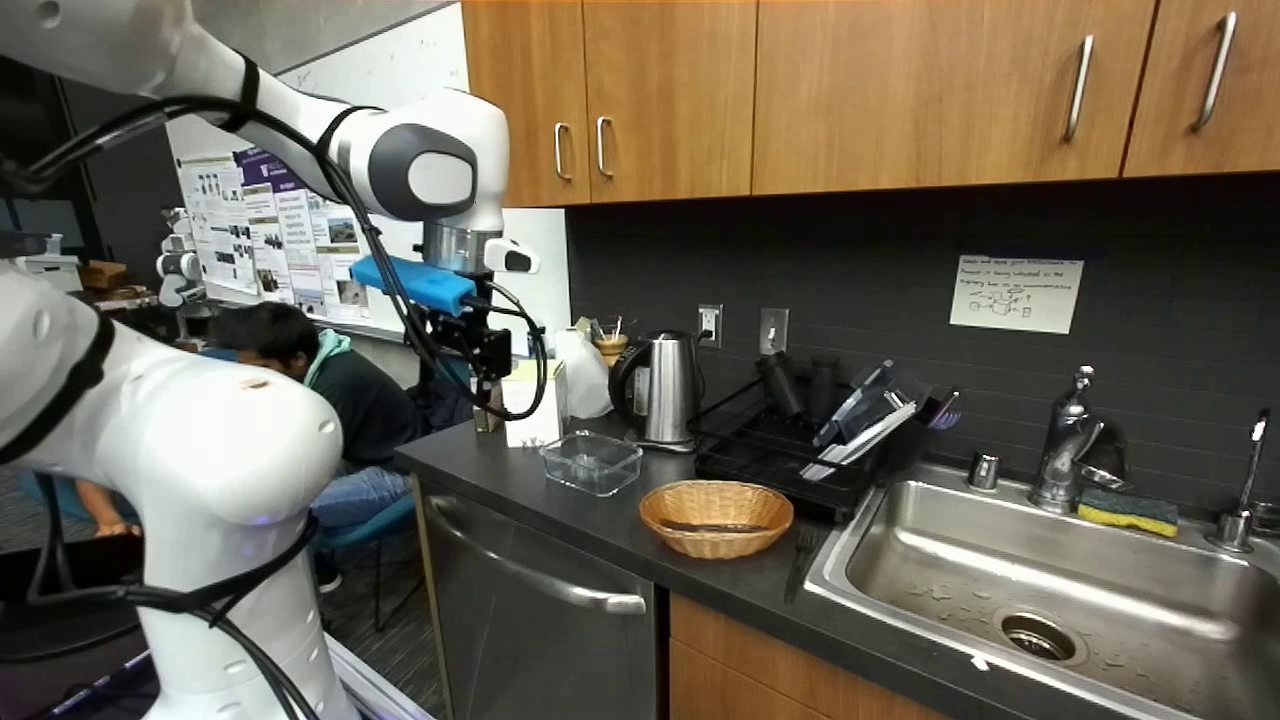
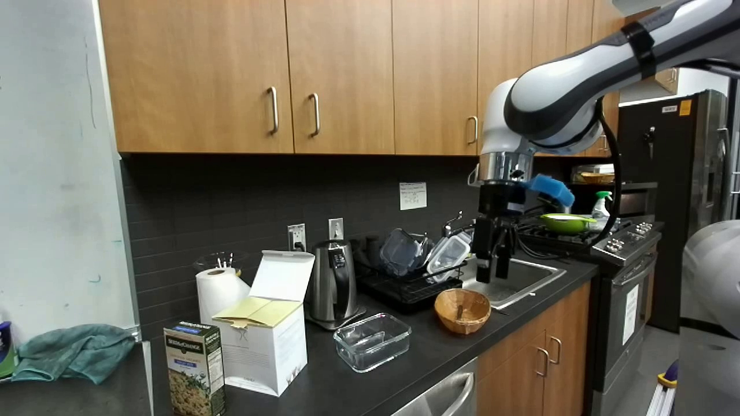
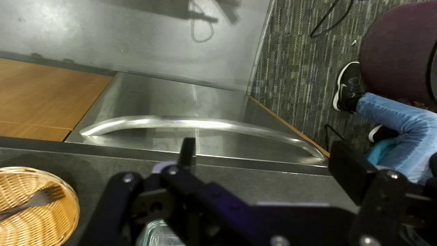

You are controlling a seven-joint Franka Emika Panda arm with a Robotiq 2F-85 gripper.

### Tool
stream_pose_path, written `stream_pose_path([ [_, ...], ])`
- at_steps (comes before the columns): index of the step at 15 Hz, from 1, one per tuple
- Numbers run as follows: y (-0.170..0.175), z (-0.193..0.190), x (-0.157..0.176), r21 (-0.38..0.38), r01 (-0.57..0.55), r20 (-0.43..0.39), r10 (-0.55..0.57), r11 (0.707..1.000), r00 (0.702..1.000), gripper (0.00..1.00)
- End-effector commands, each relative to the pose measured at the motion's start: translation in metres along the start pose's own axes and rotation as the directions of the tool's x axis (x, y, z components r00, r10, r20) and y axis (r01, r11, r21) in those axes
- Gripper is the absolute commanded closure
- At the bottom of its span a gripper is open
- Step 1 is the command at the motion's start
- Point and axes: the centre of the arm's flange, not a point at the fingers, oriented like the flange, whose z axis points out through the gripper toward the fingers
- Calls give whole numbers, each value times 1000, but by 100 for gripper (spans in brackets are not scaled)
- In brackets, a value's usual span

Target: Move the cereal box to the right.

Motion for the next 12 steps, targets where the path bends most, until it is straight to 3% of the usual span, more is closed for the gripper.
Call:
stream_pose_path([
  [1, 0, 0, 0, 0, 0, 0, 0, 1000, 1000, 0],
  [12, -2, -11, 26, -10, 48, -16, -48, 999, 999, 0],
])
